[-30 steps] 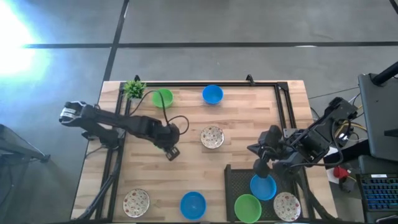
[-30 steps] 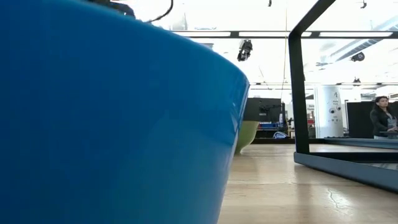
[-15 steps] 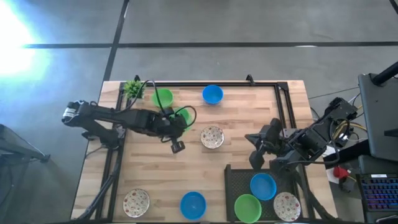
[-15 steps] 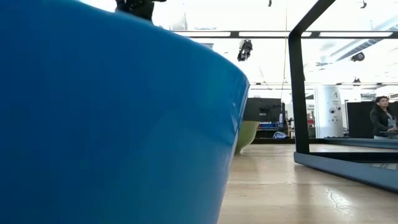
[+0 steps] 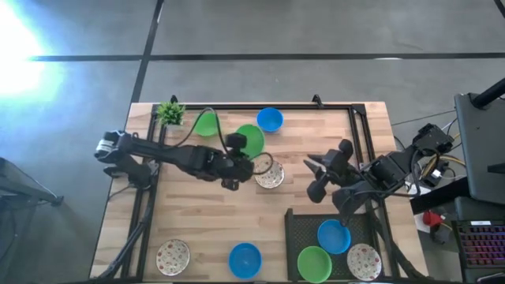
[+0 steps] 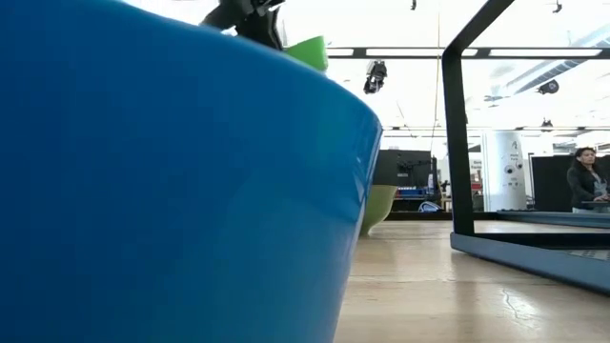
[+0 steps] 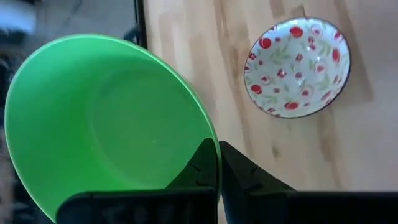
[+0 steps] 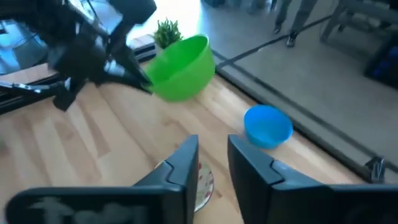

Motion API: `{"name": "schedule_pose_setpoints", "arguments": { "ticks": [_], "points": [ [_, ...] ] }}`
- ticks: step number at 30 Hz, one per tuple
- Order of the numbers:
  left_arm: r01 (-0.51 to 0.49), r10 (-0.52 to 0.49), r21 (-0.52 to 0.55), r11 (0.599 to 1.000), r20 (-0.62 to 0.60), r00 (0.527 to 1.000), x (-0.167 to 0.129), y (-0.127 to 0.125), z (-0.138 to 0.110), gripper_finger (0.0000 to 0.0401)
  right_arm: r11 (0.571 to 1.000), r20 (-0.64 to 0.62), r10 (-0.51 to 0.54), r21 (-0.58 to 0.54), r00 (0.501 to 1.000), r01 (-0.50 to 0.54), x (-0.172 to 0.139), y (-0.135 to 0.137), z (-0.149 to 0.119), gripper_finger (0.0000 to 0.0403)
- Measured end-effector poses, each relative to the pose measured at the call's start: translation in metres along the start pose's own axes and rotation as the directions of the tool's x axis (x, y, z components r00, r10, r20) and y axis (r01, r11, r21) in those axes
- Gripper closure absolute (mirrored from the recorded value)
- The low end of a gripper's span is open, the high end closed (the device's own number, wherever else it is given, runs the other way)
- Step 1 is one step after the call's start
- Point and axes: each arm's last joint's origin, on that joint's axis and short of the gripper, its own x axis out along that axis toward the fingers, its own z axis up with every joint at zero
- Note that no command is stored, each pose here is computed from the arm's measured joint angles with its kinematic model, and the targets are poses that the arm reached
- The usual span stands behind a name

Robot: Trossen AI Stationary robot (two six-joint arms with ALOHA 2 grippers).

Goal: Pick & Place Mini bowls
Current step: Stack the bottom green bowl on top of the green bowl on the shelf

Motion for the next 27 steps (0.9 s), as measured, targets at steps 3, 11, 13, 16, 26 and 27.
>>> {"name": "schedule_pose_setpoints", "arguments": {
  "ticks": [3,11,13,16,26,27],
  "points": [
    [-0.013,0.014,0.073,0.997,-0.004,1.000,0.005,-0.003,0.003,0.0401,1.000,0.014,0.008,-0.026,1.000,-0.008,0.002,0.002,0.002,0.0290],
    [-0.160,0.172,0.304,0.939,-0.014,0.985,0.011,-0.012,0.014,0.0401,0.997,0.067,0.032,-0.069,0.997,-0.027,0.017,0.012,0.000,0.0247],
    [-0.197,0.211,0.347,0.917,-0.002,0.978,0.010,-0.013,0.017,0.0401,0.996,0.077,0.026,-0.083,0.997,-0.020,0.024,0.014,-0.002,0.0242],
    [-0.224,0.234,0.405,0.886,0.026,0.972,0.008,-0.015,0.022,0.0401,0.996,0.092,0.012,-0.087,0.996,-0.004,0.035,0.014,-0.005,0.0239],
    [-0.250,0.246,0.480,0.841,0.072,0.967,0.003,-0.019,0.029,0.0401,0.993,0.140,-0.025,-0.111,0.990,0.041,0.060,0.012,-0.003,0.0251],
    [-0.249,0.246,0.481,0.840,0.071,0.967,0.003,-0.019,0.029,0.0401,0.993,0.149,-0.021,-0.109,0.989,0.038,0.062,0.013,-0.002,0.0252]
  ]
}}
